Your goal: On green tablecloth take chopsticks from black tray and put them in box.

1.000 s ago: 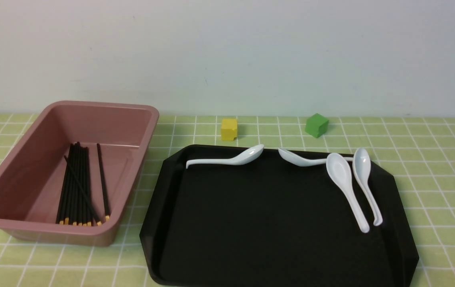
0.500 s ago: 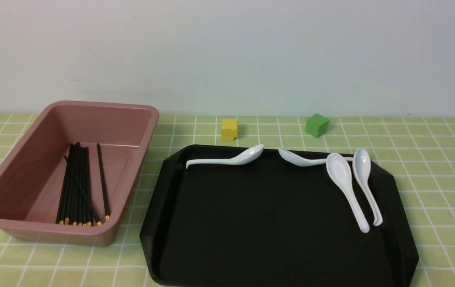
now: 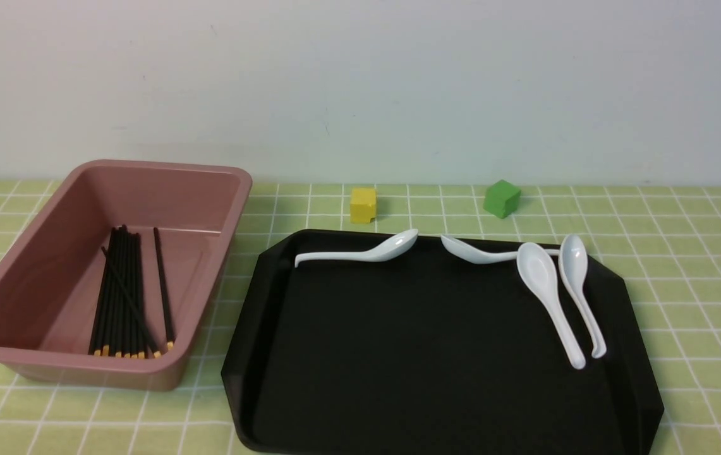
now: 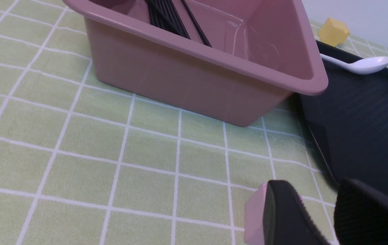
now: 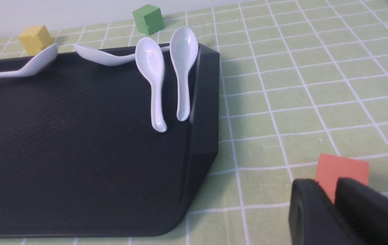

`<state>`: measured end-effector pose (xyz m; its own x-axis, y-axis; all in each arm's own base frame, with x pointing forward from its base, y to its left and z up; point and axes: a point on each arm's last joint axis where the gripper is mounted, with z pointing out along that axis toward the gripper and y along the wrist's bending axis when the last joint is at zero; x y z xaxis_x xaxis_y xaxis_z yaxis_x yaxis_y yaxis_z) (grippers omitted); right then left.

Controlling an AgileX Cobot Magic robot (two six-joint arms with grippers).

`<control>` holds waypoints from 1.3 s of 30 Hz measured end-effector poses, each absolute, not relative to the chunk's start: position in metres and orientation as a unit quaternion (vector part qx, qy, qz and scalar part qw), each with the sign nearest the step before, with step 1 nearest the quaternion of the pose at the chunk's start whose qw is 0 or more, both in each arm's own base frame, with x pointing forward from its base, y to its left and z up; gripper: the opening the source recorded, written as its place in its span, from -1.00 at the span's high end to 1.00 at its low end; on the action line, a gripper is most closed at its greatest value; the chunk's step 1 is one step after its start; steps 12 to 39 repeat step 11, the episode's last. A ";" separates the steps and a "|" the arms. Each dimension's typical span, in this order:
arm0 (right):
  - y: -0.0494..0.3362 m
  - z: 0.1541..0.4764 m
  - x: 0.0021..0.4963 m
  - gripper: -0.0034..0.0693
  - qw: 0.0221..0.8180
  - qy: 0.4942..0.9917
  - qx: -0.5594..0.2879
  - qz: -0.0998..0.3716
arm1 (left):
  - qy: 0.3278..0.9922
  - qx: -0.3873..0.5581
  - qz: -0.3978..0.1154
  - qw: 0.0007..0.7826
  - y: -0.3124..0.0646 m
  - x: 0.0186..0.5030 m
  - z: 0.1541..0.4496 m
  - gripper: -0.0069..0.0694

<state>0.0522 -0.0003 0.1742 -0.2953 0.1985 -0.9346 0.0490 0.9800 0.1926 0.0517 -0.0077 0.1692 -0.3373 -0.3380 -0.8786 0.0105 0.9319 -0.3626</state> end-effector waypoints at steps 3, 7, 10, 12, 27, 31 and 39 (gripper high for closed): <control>0.000 0.174 0.052 0.53 0.589 0.802 0.077 0.063 | 0.803 -0.102 -0.154 0.567 -0.008 0.052 0.169 0.20; 0.000 0.174 0.052 0.51 0.589 0.802 0.077 0.063 | 0.803 -0.102 -0.154 0.567 -0.008 0.052 0.169 0.20; 0.000 0.174 0.052 0.50 0.589 0.802 0.077 0.063 | 0.803 -0.102 -0.154 0.567 -0.008 0.052 0.169 0.20; 0.000 0.174 0.052 0.50 0.589 0.802 0.077 0.063 | 0.803 -0.102 -0.154 0.567 -0.008 0.052 0.169 0.20; 0.000 0.174 0.052 0.50 0.589 0.802 0.077 0.063 | 0.803 -0.102 -0.154 0.567 -0.008 0.052 0.169 0.20; 0.000 0.174 0.052 0.50 0.589 0.802 0.077 0.063 | 0.803 -0.102 -0.154 0.567 -0.008 0.052 0.169 0.20; 0.000 0.174 0.052 0.50 0.589 0.802 0.077 0.063 | 0.803 -0.102 -0.154 0.567 -0.008 0.052 0.169 0.20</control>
